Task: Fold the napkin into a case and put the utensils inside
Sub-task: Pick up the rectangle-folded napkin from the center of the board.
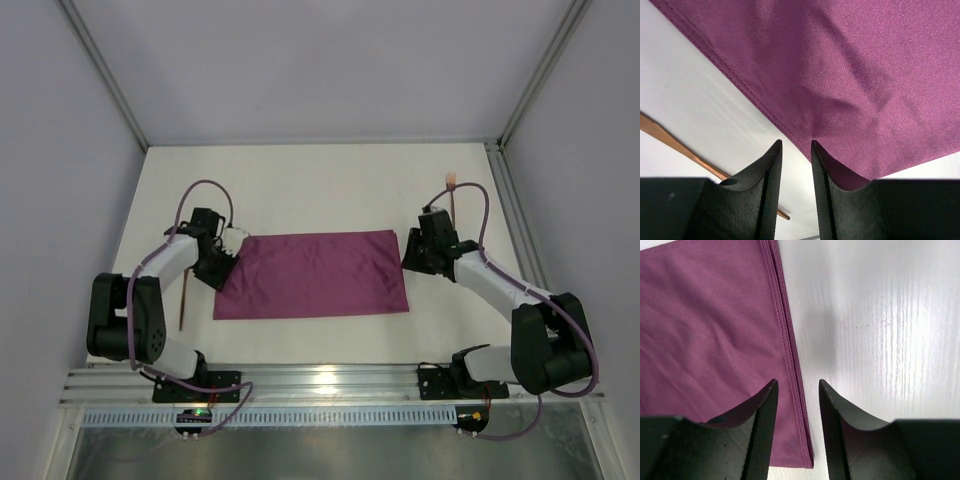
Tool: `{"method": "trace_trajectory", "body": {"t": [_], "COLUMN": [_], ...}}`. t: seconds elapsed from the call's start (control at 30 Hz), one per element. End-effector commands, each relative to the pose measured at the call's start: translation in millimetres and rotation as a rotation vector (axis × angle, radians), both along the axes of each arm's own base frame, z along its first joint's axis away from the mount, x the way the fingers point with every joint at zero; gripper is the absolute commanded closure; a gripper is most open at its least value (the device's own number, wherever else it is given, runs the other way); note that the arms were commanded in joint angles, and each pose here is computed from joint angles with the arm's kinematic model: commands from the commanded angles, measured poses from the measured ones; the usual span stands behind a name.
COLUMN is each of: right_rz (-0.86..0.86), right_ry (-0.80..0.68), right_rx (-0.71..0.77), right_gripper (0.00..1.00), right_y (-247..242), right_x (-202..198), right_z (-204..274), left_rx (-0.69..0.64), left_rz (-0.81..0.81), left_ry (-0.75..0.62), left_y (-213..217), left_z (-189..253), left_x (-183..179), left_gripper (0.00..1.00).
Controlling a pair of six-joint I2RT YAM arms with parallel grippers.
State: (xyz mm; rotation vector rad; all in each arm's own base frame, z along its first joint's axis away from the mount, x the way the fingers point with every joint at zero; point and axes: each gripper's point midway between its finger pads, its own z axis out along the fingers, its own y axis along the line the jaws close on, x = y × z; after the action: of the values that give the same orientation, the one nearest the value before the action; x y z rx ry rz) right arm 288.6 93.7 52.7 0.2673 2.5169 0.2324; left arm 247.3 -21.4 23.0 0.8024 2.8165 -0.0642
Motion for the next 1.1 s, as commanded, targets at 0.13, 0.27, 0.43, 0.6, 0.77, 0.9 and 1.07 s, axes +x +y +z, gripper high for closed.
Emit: {"method": "trace_trajectory", "body": {"t": [0.13, 0.27, 0.43, 0.6, 0.77, 0.9, 1.07], "right_rz": [0.152, 0.140, 0.155, 0.168, 0.160, 0.150, 0.105], "right_ry": [0.078, 0.120, 0.146, 0.151, 0.155, 0.113, 0.054], "right_rx": [0.034, 0.044, 0.086, 0.146, 0.158, 0.156, 0.104], "right_gripper": [0.53, 0.53, 0.69, 0.81, 0.92, 0.96, 0.96], "right_y": [16.9, 18.9, 27.4, 37.0, 38.5, 37.5, 23.5], "right_x": [9.8, 10.0, 5.3, 0.8, 0.2, 5.7, 13.9], "right_z": [-25.1, -41.1, -44.1, -48.7, -52.0, -37.5, -9.0], "left_rx": [-0.008, 0.020, 0.029, 0.012, 0.024, 0.025, -0.005], "left_rz": [0.028, 0.060, 0.065, 0.074, 0.072, 0.069, 0.062], "left_ry": [-0.089, -0.074, -0.075, -0.070, -0.071, -0.078, -0.079], "left_y": [5.8, 17.3, 20.2, 17.4, 19.5, 20.6, 15.2], "left_z": [11.3, 5.6, 1.0, -0.1, 1.7, 4.5, 13.0], "left_x": [16.7, 15.9, 17.8, 19.6, 18.9, 18.1, 18.3], "left_gripper": [0.67, 0.67, 0.67, 0.66, 0.67, 0.66, 0.66]}}
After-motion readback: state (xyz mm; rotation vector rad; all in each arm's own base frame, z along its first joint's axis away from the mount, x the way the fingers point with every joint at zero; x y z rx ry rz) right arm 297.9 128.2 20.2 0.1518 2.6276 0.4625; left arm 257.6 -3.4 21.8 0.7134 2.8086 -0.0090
